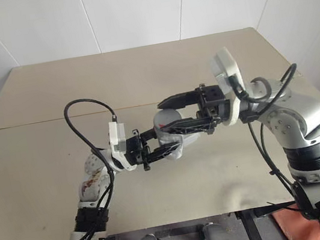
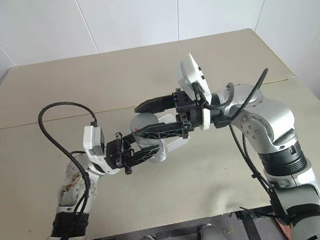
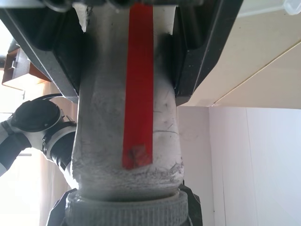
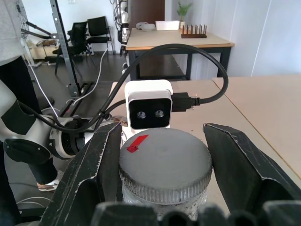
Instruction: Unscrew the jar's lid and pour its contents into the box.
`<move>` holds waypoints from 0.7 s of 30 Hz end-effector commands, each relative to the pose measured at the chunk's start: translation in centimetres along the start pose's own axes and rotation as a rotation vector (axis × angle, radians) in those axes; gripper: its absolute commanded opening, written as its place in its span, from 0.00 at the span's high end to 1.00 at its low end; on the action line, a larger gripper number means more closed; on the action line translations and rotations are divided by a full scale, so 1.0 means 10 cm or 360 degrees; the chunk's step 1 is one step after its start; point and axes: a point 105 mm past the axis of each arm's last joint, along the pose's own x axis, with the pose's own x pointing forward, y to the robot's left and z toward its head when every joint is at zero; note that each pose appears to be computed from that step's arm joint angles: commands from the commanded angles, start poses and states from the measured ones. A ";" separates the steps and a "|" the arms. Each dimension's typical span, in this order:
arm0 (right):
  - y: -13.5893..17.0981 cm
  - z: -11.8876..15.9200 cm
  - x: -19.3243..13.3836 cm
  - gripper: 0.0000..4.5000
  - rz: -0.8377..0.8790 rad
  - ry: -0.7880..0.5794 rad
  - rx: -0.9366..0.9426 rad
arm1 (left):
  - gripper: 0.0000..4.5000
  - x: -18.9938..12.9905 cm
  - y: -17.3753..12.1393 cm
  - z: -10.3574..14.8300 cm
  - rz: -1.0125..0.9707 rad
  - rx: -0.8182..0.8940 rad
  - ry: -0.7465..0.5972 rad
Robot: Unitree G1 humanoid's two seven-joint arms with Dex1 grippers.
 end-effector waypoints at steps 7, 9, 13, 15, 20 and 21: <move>-0.11 0.32 -0.09 0.35 -0.0169 -0.0097 -0.0150 | 0.53 0.09 -0.04 0.07 -0.0074 0.0090 -0.0037; -0.10 0.37 -0.13 0.23 -0.0195 -0.0116 -0.0170 | 0.53 0.08 -0.02 0.07 -0.0054 0.0098 -0.0040; -0.14 0.51 -0.26 0.02 -0.0386 -0.0150 -0.0237 | 0.53 0.05 0.00 0.03 -0.0004 0.0110 -0.0021; -0.07 0.55 -0.33 0.02 -0.0460 -0.0089 -0.0301 | 0.53 0.03 0.04 -0.01 0.0055 0.0147 0.0012; 0.07 0.36 -0.26 0.02 -0.0740 0.0126 -0.0384 | 0.53 0.03 0.20 -0.01 0.0266 0.0274 0.0013; 0.08 0.32 -0.23 0.02 -0.0808 0.0129 -0.0378 | 0.53 0.04 0.24 -0.01 0.0300 0.0302 0.0016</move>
